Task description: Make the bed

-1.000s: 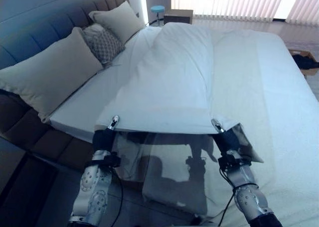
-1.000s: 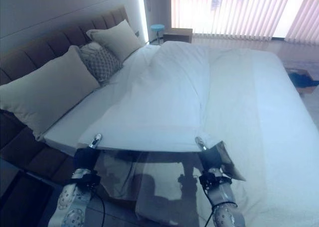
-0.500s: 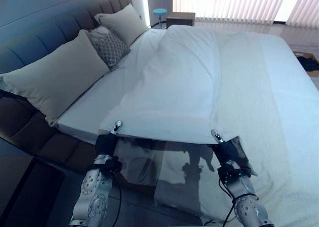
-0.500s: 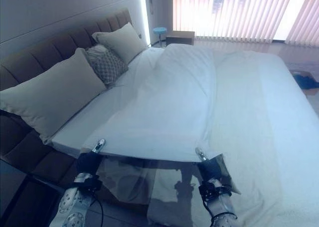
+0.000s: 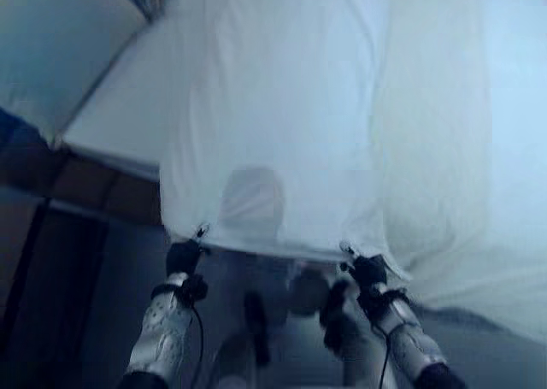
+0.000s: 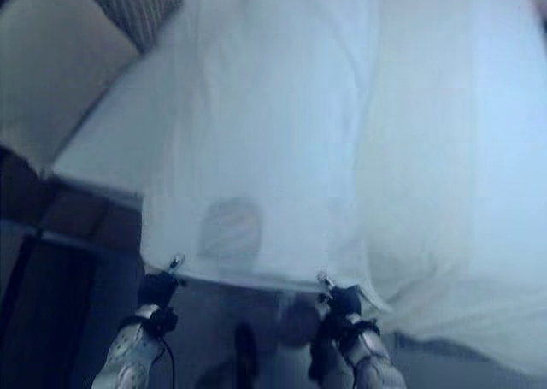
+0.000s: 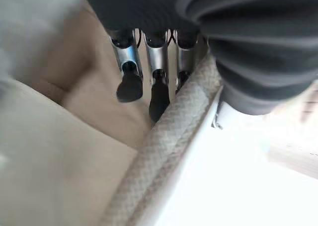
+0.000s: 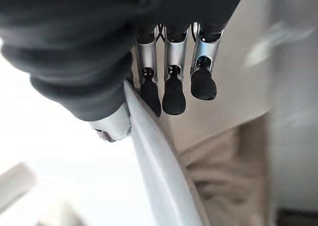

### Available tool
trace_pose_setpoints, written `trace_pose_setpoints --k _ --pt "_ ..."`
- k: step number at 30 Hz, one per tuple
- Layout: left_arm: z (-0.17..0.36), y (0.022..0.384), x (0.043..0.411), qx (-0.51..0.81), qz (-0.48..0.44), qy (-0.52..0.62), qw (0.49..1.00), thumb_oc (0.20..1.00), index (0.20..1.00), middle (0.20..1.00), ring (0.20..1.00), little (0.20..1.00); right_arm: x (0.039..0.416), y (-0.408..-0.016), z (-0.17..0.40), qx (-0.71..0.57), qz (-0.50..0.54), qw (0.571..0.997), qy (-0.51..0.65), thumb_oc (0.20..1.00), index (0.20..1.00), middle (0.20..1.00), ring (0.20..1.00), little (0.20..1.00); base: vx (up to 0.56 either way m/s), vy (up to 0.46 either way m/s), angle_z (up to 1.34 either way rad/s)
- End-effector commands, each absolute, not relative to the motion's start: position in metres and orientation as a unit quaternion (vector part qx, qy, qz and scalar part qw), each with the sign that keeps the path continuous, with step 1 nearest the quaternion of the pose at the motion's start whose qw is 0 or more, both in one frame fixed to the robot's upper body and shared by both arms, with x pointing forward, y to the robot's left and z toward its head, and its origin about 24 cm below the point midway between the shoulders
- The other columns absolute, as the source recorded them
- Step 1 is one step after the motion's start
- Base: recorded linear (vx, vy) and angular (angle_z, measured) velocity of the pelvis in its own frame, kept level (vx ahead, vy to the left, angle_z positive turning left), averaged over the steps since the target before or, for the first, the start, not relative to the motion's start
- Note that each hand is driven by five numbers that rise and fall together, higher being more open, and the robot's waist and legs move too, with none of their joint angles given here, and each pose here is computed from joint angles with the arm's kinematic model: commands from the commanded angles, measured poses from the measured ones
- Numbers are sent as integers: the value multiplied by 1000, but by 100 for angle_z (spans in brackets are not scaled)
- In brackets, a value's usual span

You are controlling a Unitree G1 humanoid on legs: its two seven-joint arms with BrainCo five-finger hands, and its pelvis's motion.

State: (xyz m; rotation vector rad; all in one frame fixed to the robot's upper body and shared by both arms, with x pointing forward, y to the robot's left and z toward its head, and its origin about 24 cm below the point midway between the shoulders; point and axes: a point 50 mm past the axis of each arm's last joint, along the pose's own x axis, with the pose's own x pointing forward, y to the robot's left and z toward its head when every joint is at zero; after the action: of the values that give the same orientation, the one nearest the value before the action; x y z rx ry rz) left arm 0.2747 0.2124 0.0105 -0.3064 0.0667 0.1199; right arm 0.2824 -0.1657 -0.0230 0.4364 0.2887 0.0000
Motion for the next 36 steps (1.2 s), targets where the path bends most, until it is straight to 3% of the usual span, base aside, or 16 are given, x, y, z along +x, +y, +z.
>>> trace_pose_setpoints --k 1,8,15,27,28,29,32,33,34,36 --pt "50 265 281 -98 151 -60 982 200 200 200 200 200 301 -208 13 180 -81 979 52 200 200 200 200 200 -201 -40 23" --pt "98 243 346 -35 145 -91 985 200 200 200 200 200 356 -208 61 67 -88 994 20 200 200 200 200 200 -100 -3 16" --pt "83 256 350 147 144 -26 978 200 200 200 200 200 357 -199 57 -11 -37 999 32 200 200 200 200 200 41 -10 7" --pt "87 263 366 323 139 25 936 200 200 200 200 200 373 -234 69 -139 -80 984 81 200 200 200 200 200 34 -16 0" --pt "90 264 368 336 139 29 931 200 200 200 200 200 375 -239 72 -159 -88 980 85 272 272 272 272 272 39 -4 5" --pt "93 264 371 360 133 33 923 200 200 200 200 200 375 -252 74 -219 -102 964 107 1000 1000 1000 1000 1000 39 -3 7" --pt "90 267 372 376 130 55 916 200 200 200 200 200 371 -265 70 -252 -107 952 135 1000 1000 1000 1000 1000 28 28 6" --pt "89 268 372 374 134 65 915 802 802 802 802 802 368 -272 68 -258 -116 948 148 1000 1000 1000 1000 1000 0 0 0" --pt "88 269 372 378 136 72 913 1000 1000 1000 1000 1000 365 -277 64 -266 -121 943 159 1000 1000 1000 1000 1000 0 0 0" --pt "79 276 368 412 130 100 896 1000 1000 1000 1000 1000 357 -287 55 -278 -131 933 185 1000 1000 1000 1000 1000 -2 25 -7"
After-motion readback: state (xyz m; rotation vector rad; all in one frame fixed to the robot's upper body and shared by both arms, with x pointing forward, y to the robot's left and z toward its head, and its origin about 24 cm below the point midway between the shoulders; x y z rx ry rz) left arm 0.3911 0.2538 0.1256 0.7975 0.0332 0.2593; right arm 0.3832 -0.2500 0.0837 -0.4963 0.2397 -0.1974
